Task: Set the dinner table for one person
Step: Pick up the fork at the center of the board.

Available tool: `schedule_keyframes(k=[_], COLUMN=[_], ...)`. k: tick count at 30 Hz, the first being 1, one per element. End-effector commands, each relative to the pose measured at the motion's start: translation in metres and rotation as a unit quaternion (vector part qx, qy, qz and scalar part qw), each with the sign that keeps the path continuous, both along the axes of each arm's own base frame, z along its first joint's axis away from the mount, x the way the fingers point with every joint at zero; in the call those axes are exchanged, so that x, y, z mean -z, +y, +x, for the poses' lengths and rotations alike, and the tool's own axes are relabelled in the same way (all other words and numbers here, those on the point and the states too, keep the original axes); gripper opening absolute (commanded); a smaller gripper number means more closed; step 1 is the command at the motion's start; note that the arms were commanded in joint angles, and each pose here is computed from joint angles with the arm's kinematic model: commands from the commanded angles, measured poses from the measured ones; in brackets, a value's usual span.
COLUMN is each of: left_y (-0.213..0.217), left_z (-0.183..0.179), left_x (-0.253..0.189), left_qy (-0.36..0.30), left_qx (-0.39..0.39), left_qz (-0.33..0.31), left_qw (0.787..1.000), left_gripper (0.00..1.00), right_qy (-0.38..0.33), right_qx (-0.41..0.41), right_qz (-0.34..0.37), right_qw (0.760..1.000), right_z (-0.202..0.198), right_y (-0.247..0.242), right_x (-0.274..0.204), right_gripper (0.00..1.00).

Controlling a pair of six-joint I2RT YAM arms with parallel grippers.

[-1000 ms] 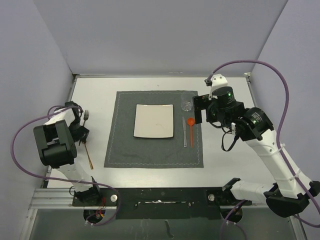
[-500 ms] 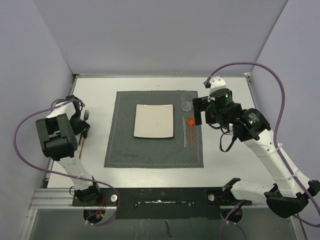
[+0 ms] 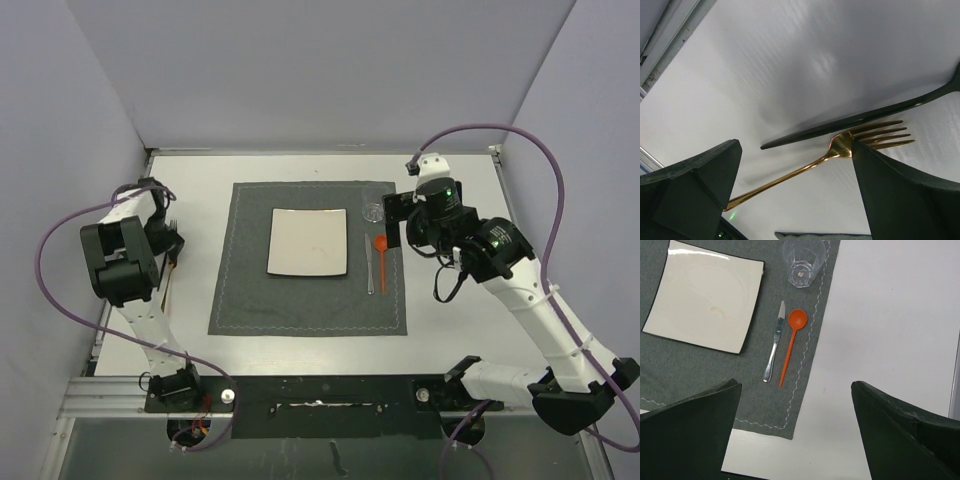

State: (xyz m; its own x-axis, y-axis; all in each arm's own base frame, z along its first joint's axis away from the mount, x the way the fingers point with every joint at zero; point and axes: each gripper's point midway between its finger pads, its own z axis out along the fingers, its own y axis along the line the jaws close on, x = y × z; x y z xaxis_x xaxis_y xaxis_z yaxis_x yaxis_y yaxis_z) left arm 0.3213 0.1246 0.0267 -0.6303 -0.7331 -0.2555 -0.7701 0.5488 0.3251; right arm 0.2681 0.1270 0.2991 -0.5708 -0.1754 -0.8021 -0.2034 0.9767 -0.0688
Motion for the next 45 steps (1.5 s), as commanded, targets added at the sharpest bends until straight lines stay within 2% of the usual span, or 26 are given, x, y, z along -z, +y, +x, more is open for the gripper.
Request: schedule_keyframes(k=[1, 12, 25, 30, 35, 45], left_y=[-0.011, -0.021, -0.03, -0.032, -0.026, -0.027], left_z=[0.029, 0.074, 0.102, 0.104, 0.1, 0.054], left_x=[0.044, 0.051, 0.05, 0.028, -0.012, -0.043], left_qy=[-0.012, -0.014, -0.019, -0.038, -0.065, -0.037], left_qx=[0.005, 0.029, 0.039, 0.046, 0.057, 0.072], left_qz=[-0.023, -0.018, -0.013, -0.014, 0.0, 0.001], left_qw=[1.0, 0.999, 0.999, 0.998, 0.996, 0.997], left_gripper=[0.96, 0.96, 0.96, 0.96, 0.97, 0.97], right_qy=[-0.024, -0.012, -0.003, -0.016, -0.012, -0.015], right_qx=[0.012, 0.021, 0.024, 0.021, 0.019, 0.013], right_qz=[0.015, -0.002, -0.023, -0.008, 0.009, 0.055], right_qw=[1.0, 1.0, 0.999, 1.0, 1.0, 0.998], right_z=[0.011, 0.028, 0.041, 0.039, 0.03, 0.012], right_y=[0.006, 0.013, 0.017, 0.016, 0.016, 0.016], right_x=[-0.005, 0.017, 0.033, 0.025, 0.029, 0.043], right_gripper=[0.98, 0.98, 0.98, 0.98, 0.98, 0.98])
